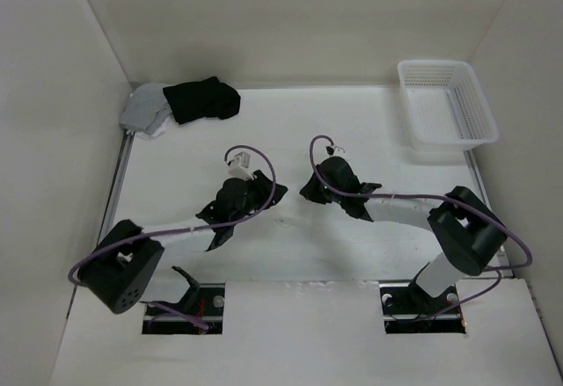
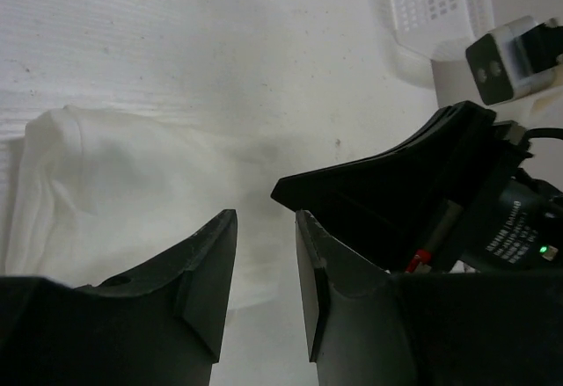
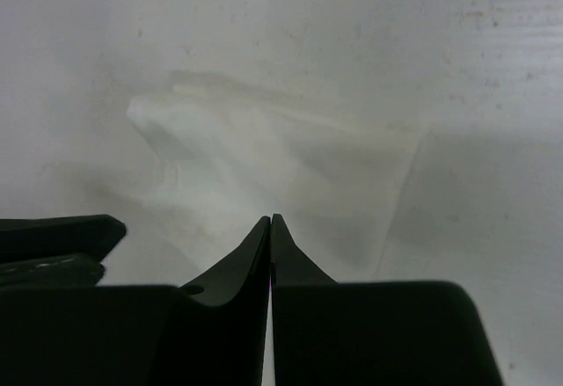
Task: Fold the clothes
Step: Fold the tank top
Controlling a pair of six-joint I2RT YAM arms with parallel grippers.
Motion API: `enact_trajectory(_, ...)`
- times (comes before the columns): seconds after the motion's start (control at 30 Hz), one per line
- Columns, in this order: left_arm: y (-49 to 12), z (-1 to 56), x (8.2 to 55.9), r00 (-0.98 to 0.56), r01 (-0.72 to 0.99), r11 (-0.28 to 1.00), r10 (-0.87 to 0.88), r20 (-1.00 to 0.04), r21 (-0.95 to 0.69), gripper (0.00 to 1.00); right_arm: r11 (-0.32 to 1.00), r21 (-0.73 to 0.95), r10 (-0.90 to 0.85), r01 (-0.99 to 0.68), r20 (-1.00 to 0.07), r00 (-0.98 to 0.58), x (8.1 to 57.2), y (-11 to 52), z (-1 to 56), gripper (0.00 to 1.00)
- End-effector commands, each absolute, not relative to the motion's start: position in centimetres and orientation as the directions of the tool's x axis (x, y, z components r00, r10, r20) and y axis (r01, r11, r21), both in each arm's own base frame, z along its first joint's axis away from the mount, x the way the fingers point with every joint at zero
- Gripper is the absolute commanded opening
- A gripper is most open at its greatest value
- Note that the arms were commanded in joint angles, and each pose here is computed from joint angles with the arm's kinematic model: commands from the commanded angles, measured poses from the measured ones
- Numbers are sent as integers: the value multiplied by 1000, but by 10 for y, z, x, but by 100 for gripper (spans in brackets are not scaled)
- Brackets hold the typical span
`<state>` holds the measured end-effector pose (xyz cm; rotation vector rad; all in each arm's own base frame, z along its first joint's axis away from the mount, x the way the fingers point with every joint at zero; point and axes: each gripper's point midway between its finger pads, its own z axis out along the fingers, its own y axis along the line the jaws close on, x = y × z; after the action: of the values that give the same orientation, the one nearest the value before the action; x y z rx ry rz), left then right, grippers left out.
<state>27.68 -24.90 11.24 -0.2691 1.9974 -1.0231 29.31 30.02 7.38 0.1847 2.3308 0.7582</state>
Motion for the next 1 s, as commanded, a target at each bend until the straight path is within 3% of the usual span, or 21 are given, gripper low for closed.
enact_trajectory(0.0,-258,121,300,-555,211,623,-559,-617,-753,31,710,682,376,-175,-578,-724,315,326,100,4)
enact_trajectory(0.27,-222,61,315,-561,45,658,-606,-564,-752,30,711,701,448,-44,-500,-741,330,304,46,3)
enact_trajectory(0.63,-197,59,302,-531,6,641,-648,-546,-767,30,676,735,478,-57,-496,-725,337,298,46,5)
enact_trajectory(0.87,-198,118,285,-476,120,581,-679,-560,-805,33,595,784,476,-177,-520,-709,327,308,100,20)
enact_trajectory(0.97,-190,144,280,-423,153,622,-661,-620,-768,36,564,791,493,-239,-554,-671,318,300,136,29)
